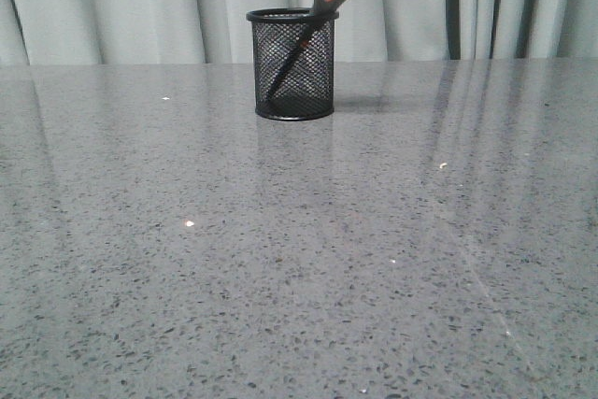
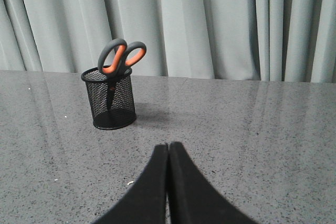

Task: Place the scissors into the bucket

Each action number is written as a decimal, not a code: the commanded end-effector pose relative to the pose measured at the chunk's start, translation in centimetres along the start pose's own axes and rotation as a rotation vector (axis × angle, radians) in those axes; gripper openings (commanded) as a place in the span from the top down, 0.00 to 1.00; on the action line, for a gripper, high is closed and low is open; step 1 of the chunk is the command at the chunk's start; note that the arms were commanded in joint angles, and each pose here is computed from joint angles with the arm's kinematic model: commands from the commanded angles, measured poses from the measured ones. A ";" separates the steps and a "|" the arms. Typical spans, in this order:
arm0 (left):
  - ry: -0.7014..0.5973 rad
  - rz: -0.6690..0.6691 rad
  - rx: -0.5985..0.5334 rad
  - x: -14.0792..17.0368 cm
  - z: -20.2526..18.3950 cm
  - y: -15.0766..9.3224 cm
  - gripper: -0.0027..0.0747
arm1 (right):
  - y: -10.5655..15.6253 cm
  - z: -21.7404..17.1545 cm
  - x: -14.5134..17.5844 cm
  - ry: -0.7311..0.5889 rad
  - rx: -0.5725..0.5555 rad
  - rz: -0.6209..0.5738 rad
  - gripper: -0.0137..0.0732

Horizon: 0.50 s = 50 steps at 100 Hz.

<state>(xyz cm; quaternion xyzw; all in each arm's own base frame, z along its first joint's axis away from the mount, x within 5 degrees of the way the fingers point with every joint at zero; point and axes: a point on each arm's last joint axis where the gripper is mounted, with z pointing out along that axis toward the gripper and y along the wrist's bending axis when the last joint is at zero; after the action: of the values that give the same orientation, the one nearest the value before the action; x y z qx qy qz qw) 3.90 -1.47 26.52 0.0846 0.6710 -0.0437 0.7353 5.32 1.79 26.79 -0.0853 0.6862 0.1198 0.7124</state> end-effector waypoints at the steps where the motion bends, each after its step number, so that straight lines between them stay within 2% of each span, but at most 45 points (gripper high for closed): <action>1: -0.105 -0.023 -0.038 -1.5 -0.6 0.3 0.99 | -0.2 -0.1 -1.5 -0.101 0.030 0.001 0.92; 50: -0.117 -0.013 -0.050 -1.6 -0.6 0.4 0.99 | -0.2 -0.1 -1.5 -0.101 0.030 0.001 0.92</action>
<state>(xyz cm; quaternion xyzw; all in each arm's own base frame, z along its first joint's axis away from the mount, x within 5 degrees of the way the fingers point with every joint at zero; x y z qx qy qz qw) 3.90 -1.46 26.53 0.0843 0.6706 -0.0435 0.7358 5.32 1.79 26.80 -0.0851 0.6857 0.1197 0.7130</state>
